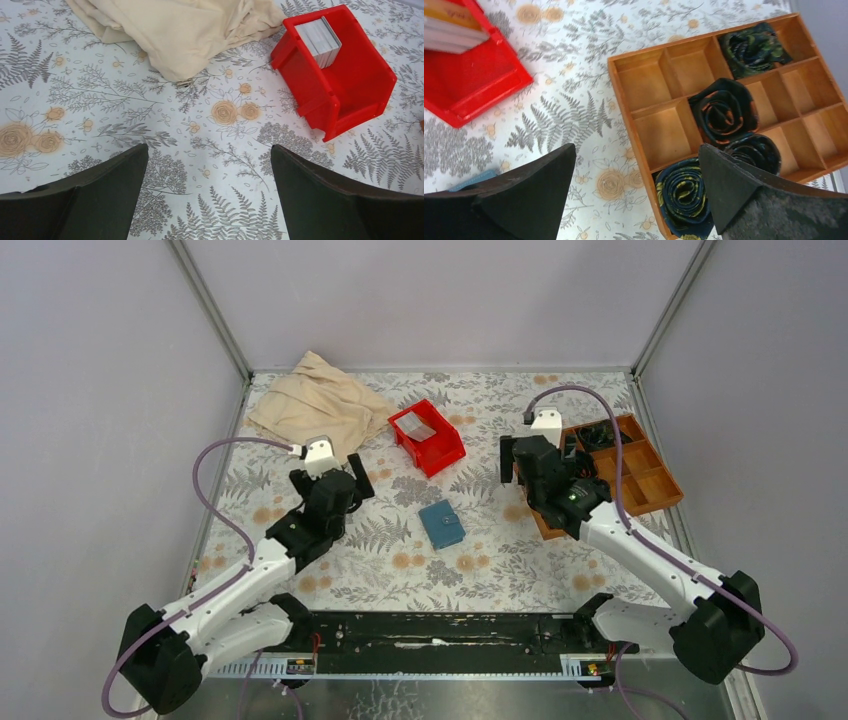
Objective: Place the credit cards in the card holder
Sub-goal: Reset both arms
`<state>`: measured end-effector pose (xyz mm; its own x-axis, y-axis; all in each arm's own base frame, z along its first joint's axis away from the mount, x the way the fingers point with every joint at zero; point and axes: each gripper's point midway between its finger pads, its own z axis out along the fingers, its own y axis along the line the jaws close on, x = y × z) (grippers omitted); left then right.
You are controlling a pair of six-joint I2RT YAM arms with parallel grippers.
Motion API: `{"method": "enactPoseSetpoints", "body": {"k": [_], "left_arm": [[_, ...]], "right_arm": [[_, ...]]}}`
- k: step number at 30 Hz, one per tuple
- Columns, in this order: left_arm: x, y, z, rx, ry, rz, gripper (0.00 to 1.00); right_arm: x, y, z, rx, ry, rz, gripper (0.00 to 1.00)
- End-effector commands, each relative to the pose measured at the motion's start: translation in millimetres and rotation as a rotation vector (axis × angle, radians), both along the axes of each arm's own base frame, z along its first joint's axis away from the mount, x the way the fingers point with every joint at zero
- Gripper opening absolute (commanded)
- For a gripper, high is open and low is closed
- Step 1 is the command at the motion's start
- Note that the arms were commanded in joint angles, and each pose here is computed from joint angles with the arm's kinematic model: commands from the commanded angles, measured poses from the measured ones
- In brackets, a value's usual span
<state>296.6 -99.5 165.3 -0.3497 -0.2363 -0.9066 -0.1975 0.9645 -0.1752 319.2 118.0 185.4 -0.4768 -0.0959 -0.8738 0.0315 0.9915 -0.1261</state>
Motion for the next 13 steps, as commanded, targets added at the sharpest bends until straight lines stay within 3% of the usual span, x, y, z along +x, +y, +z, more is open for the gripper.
{"method": "enactPoseSetpoints", "body": {"k": [1, 5, 13], "left_arm": [[2, 13, 16, 0.007, -0.107, 0.036, 1.0], [1, 14, 9, 0.019, -0.092, 0.031, 1.0], [3, 14, 3, 0.043, -0.069, 0.033, 1.0]], "right_arm": [[3, -24, 25, 0.01, -0.1, -0.155, 0.99], [0, -38, 27, -0.015, -0.075, -0.268, 1.0], [-4, -45, 32, -0.003, -0.105, -0.308, 1.0]]}}
